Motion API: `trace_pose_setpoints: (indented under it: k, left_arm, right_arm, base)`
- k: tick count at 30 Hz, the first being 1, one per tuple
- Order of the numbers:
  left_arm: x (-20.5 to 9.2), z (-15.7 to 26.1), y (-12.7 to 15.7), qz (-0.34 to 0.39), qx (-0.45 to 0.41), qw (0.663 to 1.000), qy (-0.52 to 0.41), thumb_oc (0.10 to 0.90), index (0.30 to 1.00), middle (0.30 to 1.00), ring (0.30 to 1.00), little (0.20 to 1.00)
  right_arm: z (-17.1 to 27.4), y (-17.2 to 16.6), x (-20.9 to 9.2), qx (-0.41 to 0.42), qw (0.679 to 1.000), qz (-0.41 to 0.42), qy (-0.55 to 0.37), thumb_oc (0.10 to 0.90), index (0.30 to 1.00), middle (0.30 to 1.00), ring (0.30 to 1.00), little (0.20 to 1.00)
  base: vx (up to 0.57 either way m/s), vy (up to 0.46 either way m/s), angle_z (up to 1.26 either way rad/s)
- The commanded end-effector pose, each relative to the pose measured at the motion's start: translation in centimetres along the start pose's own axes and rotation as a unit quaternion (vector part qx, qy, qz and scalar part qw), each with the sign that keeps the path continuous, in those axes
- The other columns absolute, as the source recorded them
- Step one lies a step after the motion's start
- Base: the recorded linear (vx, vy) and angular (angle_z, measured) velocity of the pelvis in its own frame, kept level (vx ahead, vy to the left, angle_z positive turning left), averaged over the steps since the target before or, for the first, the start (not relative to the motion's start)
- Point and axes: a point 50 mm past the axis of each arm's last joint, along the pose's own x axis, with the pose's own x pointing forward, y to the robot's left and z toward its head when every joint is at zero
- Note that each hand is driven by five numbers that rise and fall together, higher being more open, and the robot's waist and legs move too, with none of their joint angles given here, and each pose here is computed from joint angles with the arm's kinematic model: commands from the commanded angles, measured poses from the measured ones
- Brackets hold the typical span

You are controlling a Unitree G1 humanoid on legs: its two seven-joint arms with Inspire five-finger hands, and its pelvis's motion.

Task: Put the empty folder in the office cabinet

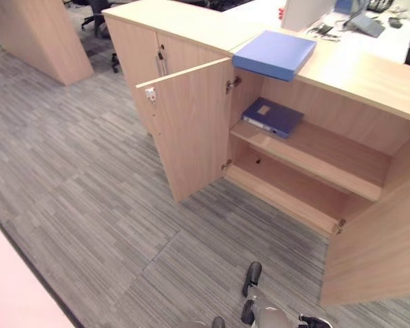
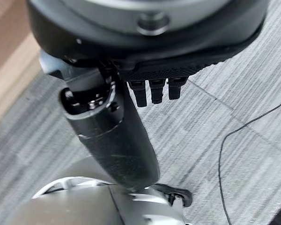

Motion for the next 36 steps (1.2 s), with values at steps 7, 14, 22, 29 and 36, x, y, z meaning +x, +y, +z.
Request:
trace_pose_setpoints:
  k: [7,14,22,29,36]
  left_arm:
    - [0.0,3.9,-1.6,-0.022,0.057,0.996,-0.07,0.8,0.9,0.9,0.9,0.9]
    - [-0.9,9.4,-3.3,-0.046,0.126,0.974,-0.184,0.8,0.9,0.9,0.9,0.9]
    - [-3.3,12.5,-3.0,-0.107,0.064,0.95,-0.288,0.8,0.9,0.9,0.9,0.9]
    - [-4.8,13.0,-2.0,-0.125,0.011,0.938,-0.323,0.8,0.9,0.9,0.9,0.9]
    - [-6.4,14.8,-1.9,-0.12,0.008,0.922,-0.369,0.8,0.9,0.9,0.9,0.9]
  right_arm:
    - [1.8,-1.2,0.0,0.026,0.999,-0.02,-0.03,0.8,0.9,0.9,0.9,0.9]
    - [2.3,-1.9,-0.1,0.019,0.999,-0.032,-0.04,0.8,0.9,0.9,0.9,0.9]
    - [1.7,-1.7,-0.1,-0.026,0.999,-0.019,-0.033,0.8,0.9,0.9,0.9,0.9]
    - [3.0,0.4,-0.3,-0.04,0.996,0.019,-0.079,0.8,0.9,0.9,0.9,0.9]
    - [2.7,1.6,-0.5,-0.043,0.994,0.043,-0.088,0.8,0.9,0.9,0.9,0.9]
  base:
    - [0.31,-0.233,0.17]
    - [0.17,-0.121,-0.35]
    - [0.07,-0.008,-0.4]
    - [0.14,0.055,-0.95]
    - [0.09,0.066,-0.18]
